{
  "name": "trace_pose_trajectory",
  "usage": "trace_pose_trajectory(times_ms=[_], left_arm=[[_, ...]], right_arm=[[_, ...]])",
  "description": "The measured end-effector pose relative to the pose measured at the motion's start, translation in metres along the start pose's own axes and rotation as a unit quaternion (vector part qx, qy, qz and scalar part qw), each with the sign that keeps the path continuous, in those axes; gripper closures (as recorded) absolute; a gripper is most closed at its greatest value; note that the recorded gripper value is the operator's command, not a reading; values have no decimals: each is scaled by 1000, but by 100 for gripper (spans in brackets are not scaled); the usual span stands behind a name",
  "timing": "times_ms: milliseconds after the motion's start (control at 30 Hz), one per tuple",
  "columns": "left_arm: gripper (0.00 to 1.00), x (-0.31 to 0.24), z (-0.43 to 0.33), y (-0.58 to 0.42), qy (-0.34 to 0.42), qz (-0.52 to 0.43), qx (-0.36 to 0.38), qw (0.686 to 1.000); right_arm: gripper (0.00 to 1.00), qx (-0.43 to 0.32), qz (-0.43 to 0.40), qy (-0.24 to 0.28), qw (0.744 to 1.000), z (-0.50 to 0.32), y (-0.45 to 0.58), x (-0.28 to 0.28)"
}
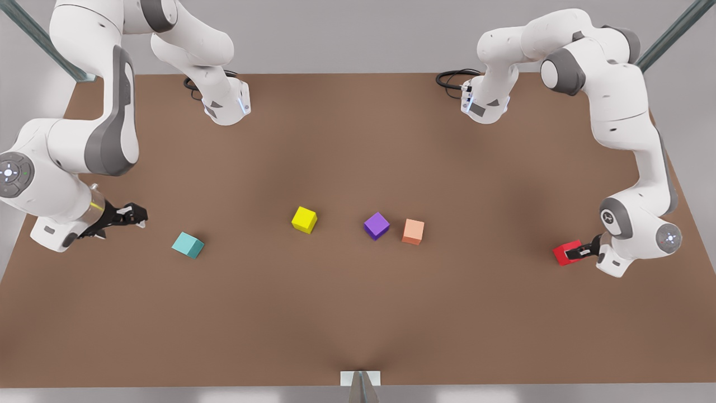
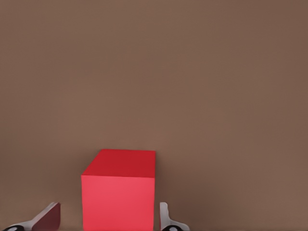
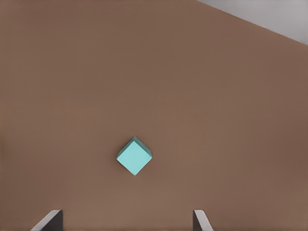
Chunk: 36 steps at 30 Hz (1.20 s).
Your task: Pick up red wooden cube and pass to hand red wooden cube and place in blue wooden cube
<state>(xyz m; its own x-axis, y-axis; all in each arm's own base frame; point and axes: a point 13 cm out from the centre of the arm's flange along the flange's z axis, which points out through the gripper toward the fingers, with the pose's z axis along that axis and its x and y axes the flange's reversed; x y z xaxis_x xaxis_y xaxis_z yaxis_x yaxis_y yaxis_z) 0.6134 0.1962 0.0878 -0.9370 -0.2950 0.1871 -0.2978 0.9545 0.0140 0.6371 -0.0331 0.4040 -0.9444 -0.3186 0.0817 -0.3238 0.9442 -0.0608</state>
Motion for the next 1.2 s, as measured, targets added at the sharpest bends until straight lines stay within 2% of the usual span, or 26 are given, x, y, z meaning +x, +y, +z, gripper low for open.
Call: trace_pose_trajectory(times_ms=[400,433,467,500,767,867,967,1067,1200], left_arm=[[0,4,51,-3,24,4,-6,1000],[8,4,52,-4,23,4,-6,1000],[25,2,52,-5,20,3,-3,1000],[31,1,54,-6,17,1,-3,1000],[31,-9,39,-39,-5,15,15,1000],[31,-13,7,-115,-3,44,70,997],[31,7,-66,-241,29,88,169,981],[31,80,-112,-358,122,136,276,944],[31,199,-145,-518,245,196,398,862]], right_arm=[[0,-14,0,7,1000,10,3,0],[0,-14,0,9,1000,11,3,0],[0,-15,-1,10,1000,12,4,0],[0,-15,-2,11,1000,13,4,0],[0,-34,-20,14,999,24,17,-9],[0,-110,-56,14,992,54,64,-29],[0,-177,-95,15,979,87,100,-45],[0,-264,-128,-16,956,123,133,-90],[0,-402,-171,-67,897,142,212,-124]])
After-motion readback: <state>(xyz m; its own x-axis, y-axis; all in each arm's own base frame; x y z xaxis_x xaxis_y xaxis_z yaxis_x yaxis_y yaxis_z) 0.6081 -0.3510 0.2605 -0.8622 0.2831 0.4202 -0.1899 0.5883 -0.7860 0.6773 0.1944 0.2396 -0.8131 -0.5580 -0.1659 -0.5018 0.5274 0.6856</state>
